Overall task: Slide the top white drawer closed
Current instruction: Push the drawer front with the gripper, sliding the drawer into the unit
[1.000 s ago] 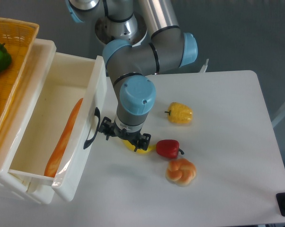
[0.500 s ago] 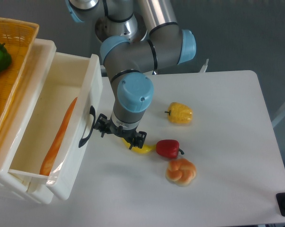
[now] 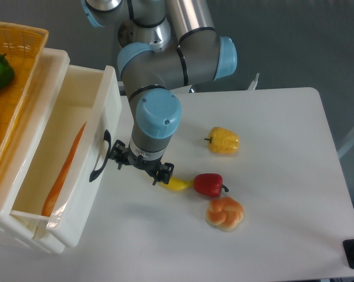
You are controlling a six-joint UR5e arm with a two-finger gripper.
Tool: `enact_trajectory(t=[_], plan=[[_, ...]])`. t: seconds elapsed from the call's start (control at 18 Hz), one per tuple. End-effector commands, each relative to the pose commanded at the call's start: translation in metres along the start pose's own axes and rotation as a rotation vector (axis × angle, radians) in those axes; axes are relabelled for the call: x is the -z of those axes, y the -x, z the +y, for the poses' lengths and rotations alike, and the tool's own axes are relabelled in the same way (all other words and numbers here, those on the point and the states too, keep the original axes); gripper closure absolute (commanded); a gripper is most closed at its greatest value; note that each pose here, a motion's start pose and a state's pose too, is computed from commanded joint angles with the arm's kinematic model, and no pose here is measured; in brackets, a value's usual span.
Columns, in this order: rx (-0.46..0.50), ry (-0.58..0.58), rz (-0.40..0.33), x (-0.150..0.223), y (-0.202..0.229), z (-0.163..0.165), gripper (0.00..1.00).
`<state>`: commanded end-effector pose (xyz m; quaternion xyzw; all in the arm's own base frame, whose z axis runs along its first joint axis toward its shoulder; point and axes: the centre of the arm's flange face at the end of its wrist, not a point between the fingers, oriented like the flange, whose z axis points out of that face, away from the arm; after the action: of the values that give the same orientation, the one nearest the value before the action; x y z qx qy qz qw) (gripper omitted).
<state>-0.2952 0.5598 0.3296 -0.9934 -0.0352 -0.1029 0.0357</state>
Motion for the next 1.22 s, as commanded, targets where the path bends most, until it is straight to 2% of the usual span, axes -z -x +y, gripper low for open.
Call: enact_trajectory(t=[1.22], plan=[[-0.046, 0.005, 0.016, -0.003, -0.046, -0.015, 0.00]])
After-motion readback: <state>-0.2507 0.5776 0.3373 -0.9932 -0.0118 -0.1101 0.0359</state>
